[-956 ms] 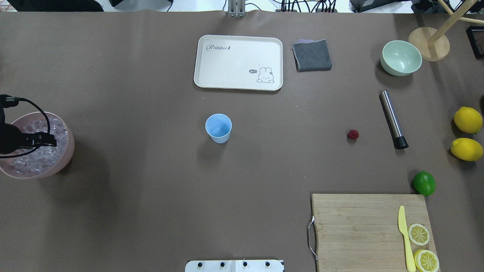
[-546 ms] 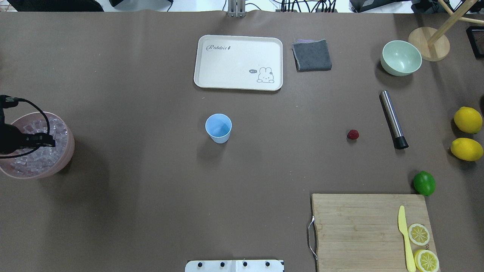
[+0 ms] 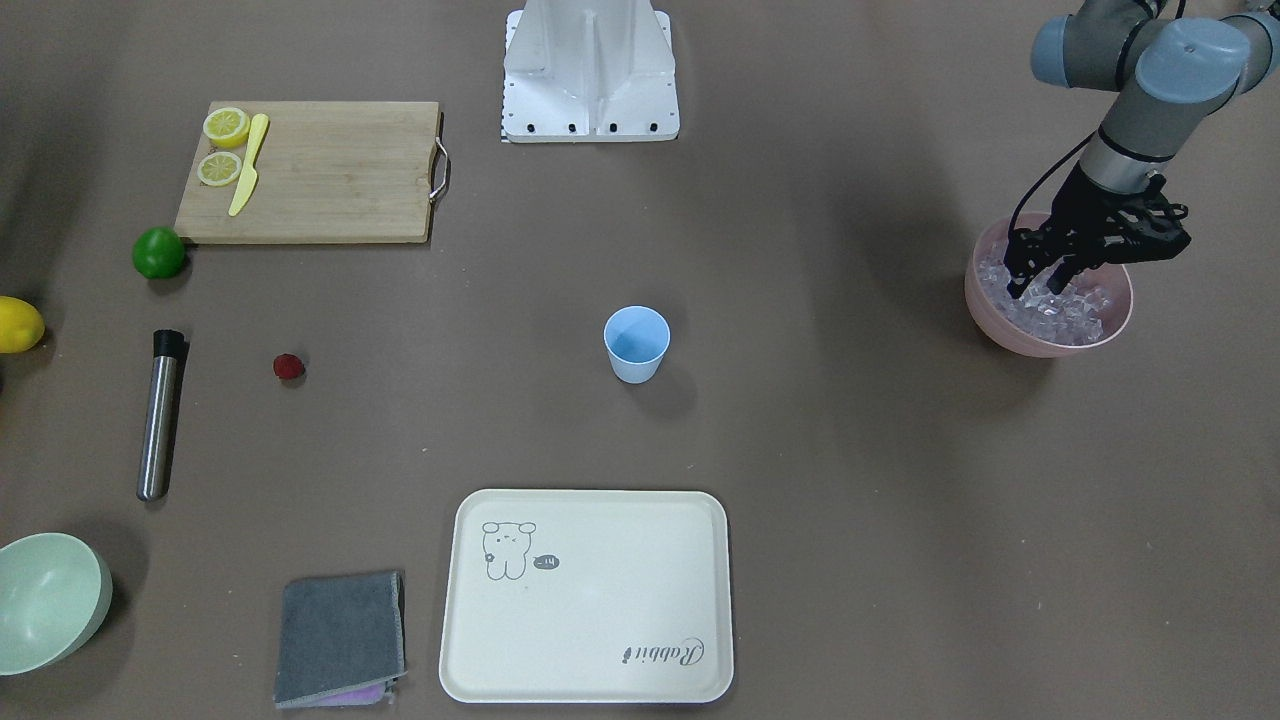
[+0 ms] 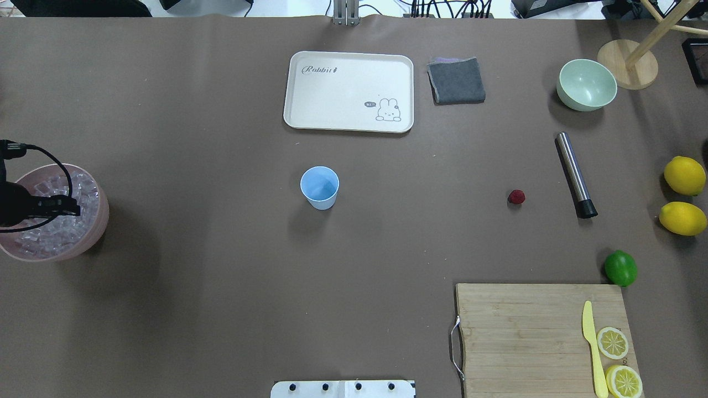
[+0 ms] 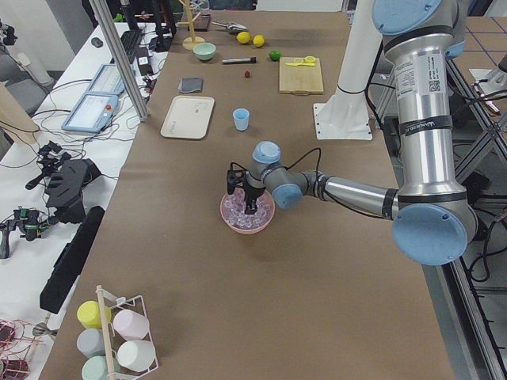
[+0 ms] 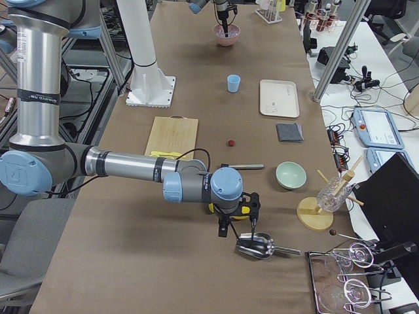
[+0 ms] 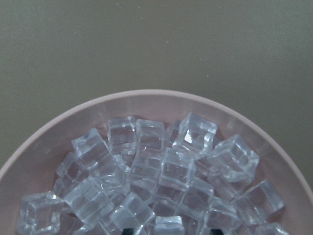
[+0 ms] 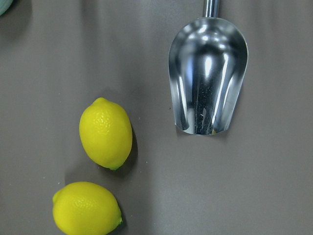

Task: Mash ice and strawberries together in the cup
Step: 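Close the left gripper on an ice cube and lift it, then carry the ice cube with the left gripper over the light-blue cup, then open the left gripper to drop the ice cube into the cup, then move the left gripper back over the pink ice bowl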

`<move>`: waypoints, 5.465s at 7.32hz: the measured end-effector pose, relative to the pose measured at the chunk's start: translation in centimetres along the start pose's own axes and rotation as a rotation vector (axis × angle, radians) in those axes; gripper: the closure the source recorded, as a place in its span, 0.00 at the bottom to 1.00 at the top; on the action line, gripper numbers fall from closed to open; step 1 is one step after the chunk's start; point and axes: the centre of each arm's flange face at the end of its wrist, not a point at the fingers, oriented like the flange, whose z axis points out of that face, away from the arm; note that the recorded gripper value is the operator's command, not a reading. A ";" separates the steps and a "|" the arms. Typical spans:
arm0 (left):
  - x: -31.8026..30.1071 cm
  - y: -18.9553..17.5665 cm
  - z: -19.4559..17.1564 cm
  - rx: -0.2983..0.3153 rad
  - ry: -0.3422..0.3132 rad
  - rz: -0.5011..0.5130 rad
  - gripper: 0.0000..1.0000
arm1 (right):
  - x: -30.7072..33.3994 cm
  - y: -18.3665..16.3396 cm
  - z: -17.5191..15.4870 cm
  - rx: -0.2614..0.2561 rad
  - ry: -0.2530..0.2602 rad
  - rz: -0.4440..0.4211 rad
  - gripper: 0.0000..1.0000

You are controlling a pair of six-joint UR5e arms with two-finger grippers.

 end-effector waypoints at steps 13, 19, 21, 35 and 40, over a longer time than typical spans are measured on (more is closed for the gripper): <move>3.3 -4.5 -7.8 0.092 0.150 -0.022 1.00 | -0.1 -0.1 -0.8 0.018 0.000 -0.005 0.00; 37.2 -2.9 -7.6 0.090 0.273 -0.166 1.00 | -0.2 -0.3 -0.7 0.014 -0.020 -0.001 0.00; 43.8 0.9 -5.4 0.098 0.257 -0.168 1.00 | 0.0 0.0 -0.5 0.011 -0.021 -0.002 0.00; 42.7 -0.4 -9.3 0.162 0.165 -0.074 0.03 | 0.1 -0.1 -0.3 0.008 -0.017 0.007 0.00; 19.6 -8.2 -12.0 0.082 -0.016 0.226 0.03 | 0.1 -0.1 -0.4 0.011 -0.012 0.002 0.00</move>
